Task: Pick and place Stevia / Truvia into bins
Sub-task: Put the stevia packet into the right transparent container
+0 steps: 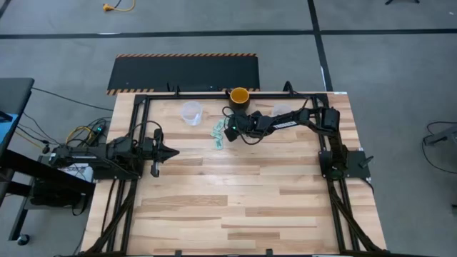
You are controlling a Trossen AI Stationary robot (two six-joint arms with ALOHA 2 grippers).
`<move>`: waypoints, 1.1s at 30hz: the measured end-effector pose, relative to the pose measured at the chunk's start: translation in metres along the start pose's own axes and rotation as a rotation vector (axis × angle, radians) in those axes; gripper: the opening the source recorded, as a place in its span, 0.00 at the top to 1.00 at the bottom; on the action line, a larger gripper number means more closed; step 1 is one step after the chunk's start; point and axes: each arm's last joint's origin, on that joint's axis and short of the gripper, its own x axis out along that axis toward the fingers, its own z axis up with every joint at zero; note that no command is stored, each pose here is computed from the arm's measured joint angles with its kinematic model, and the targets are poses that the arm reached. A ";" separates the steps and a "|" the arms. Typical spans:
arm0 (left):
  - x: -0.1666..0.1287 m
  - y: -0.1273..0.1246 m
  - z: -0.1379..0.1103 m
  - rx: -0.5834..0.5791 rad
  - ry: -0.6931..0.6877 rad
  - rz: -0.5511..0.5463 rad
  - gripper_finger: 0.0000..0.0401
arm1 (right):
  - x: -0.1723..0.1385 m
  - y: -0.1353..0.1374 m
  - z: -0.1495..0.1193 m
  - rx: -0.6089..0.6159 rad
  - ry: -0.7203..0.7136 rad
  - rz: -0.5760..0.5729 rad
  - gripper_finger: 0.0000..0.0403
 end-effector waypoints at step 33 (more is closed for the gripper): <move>0.000 0.000 0.000 0.000 -0.001 0.003 1.00 | 0.007 -0.012 -0.004 0.004 0.046 0.018 0.73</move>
